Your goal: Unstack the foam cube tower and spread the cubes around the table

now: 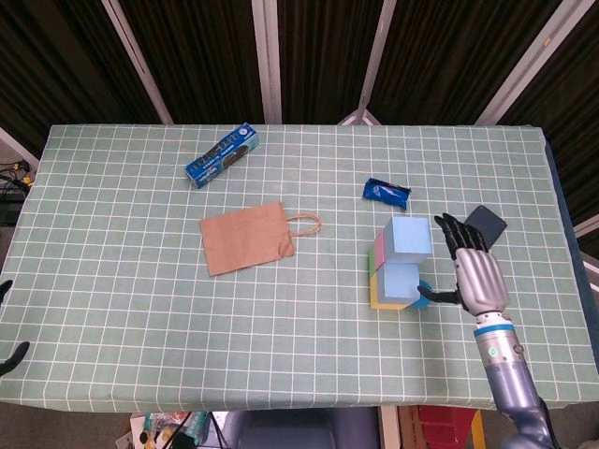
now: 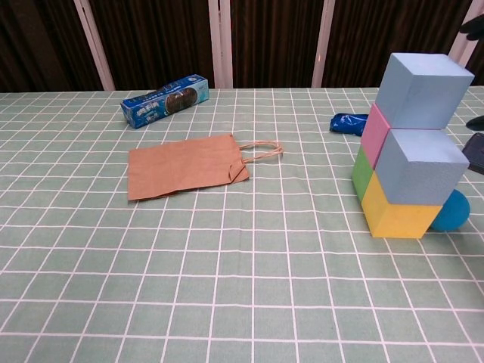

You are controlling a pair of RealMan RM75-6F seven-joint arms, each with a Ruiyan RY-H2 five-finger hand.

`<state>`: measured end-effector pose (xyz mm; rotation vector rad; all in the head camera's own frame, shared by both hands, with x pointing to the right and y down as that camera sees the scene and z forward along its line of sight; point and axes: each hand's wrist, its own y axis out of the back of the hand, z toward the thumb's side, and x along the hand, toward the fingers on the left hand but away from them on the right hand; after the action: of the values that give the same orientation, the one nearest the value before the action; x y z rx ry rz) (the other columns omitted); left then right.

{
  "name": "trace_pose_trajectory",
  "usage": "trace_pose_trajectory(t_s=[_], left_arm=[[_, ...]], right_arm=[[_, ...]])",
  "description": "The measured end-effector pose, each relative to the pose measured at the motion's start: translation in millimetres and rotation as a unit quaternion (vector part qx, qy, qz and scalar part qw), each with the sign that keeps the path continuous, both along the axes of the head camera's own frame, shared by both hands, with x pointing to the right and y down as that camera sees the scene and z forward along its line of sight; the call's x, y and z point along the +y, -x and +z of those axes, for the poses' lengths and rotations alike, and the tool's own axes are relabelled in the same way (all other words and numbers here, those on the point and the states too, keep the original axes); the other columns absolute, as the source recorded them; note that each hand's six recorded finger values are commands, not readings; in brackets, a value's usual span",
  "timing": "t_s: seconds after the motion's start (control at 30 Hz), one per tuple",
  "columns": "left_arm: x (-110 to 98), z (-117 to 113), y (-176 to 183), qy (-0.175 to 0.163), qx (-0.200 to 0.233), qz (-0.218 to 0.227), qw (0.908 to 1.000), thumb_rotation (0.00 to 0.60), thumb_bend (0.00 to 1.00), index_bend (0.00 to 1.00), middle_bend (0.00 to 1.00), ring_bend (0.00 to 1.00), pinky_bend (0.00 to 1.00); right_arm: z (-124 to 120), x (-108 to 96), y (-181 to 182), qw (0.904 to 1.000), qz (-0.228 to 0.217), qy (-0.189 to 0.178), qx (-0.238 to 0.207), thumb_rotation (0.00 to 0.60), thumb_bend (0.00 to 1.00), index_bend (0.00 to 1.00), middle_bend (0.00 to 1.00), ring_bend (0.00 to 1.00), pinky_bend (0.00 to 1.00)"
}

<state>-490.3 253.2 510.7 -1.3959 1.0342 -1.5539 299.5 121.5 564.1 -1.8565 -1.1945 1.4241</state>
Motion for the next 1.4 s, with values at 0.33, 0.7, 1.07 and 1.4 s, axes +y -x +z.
trace_pose_trajectory(t_s=[0.33,0.7,1.07,1.4], left_arm=[[-1,1,0,0.0,-0.003,-0.002,1.0,0.6,0.3,0.09,0.0,0.0,0.02],[-1,1,1,0.0,-0.004,-0.006,1.0,0.6,0.31,0.09,0.0,0.0,0.02],[-3,-2,4,-0.005,0.004,-0.012,0.9999,0.6,0.3,0.09,0.0,0.0,0.02],[-3,-3,8,-0.002,0.008,-0.02,0.9998,0.6,0.31,0.1,0.0,0.0,0.02]], right_arm=[[-4,-43,29,0.9936,-0.057,0.0,0.097,0.6,0.15,0.0,0.05,0.02,0.0],[-11,-54,69,0.9855,-0.106,0.049,0.123,0.6,0.15,0.0,0.1,0.02,0.0],[-8,-57,97,0.9813,-0.126,0.06,0.133,0.6,0.15,0.0,0.17,0.02,0.0],[-5,-69,94,0.9734,-0.121,0.043,0.19,0.6,0.15,0.0,0.28,0.08,0.0]])
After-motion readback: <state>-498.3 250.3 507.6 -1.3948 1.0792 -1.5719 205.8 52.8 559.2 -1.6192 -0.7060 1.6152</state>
